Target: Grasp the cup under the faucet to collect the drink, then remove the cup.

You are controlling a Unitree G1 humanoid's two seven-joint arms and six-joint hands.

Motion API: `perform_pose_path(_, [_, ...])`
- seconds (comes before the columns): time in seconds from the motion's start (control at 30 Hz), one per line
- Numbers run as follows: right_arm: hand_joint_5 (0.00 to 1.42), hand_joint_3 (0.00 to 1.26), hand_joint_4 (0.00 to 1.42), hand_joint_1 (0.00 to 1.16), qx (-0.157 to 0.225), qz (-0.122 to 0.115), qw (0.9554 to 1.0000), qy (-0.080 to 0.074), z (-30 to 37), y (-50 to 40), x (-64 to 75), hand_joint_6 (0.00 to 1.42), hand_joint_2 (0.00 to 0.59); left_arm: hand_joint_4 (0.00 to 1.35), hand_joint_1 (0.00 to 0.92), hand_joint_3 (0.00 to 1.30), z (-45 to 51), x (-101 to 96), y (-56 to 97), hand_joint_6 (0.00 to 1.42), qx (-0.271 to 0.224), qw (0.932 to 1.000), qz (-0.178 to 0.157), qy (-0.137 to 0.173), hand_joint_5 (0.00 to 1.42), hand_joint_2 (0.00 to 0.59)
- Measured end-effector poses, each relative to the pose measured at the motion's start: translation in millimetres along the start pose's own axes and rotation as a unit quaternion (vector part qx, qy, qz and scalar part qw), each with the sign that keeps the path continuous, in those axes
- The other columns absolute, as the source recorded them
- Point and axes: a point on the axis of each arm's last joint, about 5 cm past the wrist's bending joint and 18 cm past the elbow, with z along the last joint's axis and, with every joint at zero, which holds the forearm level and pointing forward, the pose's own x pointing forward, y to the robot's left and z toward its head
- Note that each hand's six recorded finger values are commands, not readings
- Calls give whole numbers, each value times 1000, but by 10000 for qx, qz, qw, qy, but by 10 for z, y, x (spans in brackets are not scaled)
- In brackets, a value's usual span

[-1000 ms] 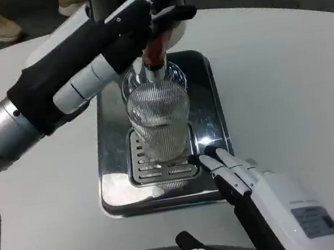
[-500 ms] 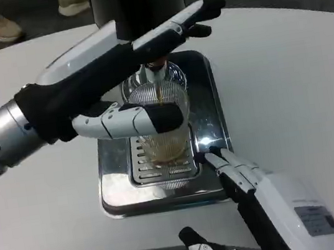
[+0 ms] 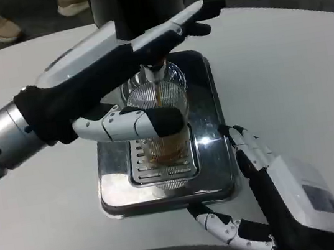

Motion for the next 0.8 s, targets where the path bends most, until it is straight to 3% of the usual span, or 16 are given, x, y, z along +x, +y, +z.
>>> perform_pose_path(0.4, [0,0,0,512,308,-168,9993,149,-3,100,243,86,208,0,0,0,14,7,-4,42,29,10000,9,-28,95,118])
perform_pose_path(0.63, [0,0,0,532,392,-166,9990,121,7,151,373,54,199,0,0,0,19,3,0,40,44,10000,4,-31,92,119])
perform_pose_path(0.8, [0,0,0,534,462,-291,9985,57,30,162,501,51,199,0,0,4,27,-1,-1,29,57,10000,4,-35,83,119])
